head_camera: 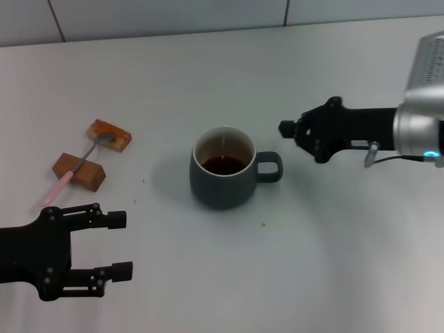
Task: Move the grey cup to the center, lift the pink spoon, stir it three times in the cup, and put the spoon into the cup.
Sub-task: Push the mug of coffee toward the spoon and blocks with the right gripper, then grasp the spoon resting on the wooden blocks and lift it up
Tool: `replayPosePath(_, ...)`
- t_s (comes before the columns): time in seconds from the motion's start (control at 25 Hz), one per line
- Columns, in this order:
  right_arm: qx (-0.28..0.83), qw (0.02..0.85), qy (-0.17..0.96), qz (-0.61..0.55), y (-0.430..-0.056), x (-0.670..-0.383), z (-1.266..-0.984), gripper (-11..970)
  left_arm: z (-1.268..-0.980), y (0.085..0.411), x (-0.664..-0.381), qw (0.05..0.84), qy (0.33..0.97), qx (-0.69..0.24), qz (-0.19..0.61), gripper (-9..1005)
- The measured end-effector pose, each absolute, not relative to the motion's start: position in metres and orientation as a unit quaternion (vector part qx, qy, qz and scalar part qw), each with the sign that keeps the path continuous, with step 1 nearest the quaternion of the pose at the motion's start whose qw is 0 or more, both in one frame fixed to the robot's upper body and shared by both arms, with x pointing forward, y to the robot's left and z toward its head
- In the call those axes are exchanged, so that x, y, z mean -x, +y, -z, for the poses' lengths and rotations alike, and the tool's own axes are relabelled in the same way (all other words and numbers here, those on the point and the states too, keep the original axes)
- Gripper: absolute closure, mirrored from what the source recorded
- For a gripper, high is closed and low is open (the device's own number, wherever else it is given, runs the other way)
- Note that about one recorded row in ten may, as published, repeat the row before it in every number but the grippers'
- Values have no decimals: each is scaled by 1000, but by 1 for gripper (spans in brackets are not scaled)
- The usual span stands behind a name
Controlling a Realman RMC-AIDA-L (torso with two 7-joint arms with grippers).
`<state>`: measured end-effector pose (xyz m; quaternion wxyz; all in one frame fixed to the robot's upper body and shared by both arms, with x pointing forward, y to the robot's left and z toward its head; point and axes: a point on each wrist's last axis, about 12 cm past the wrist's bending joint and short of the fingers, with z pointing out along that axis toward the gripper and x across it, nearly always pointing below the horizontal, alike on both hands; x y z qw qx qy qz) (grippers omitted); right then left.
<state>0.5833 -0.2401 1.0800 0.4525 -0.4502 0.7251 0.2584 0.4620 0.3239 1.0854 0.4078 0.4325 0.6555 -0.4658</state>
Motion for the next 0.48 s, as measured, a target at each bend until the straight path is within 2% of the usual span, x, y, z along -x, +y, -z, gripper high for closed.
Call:
replayPosePath(0.24,426,530,693,-240,-272,-563,-1093,960,-1086,325,-463,414,657,-428,462,212)
replayPosePath(0.32,434,565,652,-258,-287,-537,-1105,960,-1086,327,-463,422,658,-422,459,212)
replayPosePath(0.44,442,567,643,-265,-290,-530,-1107,960,-1087,327,-464,424,659,-420,457,212)
replayPosePath(0.48,461,562,626,-281,-294,-516,-1111,960,-1087,328,-464,425,659,-420,457,212)
